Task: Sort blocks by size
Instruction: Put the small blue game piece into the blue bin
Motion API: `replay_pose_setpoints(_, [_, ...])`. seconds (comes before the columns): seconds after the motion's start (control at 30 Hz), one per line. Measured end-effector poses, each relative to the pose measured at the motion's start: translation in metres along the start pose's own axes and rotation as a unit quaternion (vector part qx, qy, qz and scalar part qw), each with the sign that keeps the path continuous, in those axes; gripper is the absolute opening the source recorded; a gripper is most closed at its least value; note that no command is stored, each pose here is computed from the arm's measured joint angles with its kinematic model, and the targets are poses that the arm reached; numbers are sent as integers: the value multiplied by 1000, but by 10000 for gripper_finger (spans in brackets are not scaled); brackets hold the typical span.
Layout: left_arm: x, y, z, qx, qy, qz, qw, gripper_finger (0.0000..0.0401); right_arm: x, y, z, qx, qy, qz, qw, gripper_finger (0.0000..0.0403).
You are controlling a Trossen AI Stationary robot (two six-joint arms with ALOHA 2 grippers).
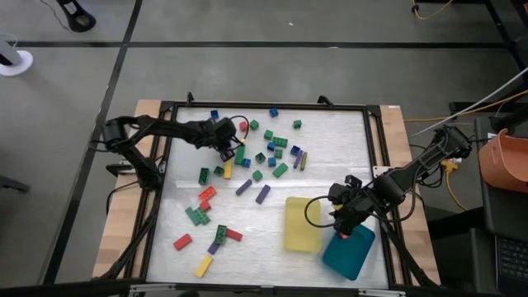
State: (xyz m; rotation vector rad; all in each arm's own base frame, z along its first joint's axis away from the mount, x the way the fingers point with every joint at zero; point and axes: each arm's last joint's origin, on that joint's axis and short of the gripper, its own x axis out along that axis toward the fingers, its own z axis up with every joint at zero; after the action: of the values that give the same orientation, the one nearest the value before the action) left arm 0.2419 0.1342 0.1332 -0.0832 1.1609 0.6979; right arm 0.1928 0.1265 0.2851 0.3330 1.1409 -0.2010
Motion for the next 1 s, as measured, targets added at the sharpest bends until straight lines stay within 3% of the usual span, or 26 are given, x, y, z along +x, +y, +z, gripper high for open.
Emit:
replay_pose_setpoints(0.2, [-23,-8,22,1,-50,-57,997,121,0,0,0,-38,1,-2,999,218])
replay_pose_setpoints(0.33, [-46,-24,41,-23,-108,-139,984,121,0,0,0,-49,1,-2,999,218])
replay_pose_setpoints(0.4, [-58,-39,55,-45,-156,-198,967,121,0,0,0,-57,0,-2,998,218])
replay_pose_setpoints(0.5, [-77,-71,69,-61,-243,-294,922,121,0,-1,0,-78,0,-3,997,218])
replay_pose_setpoints(0.73, [-116,-169,71,-35,-398,-414,818,121,-10,-5,1,-119,-18,-25,992,218])
replay_pose_setpoints(1.0, [-134,-283,85,28,-443,-427,787,128,-47,-11,12,-149,-85,-56,984,218])
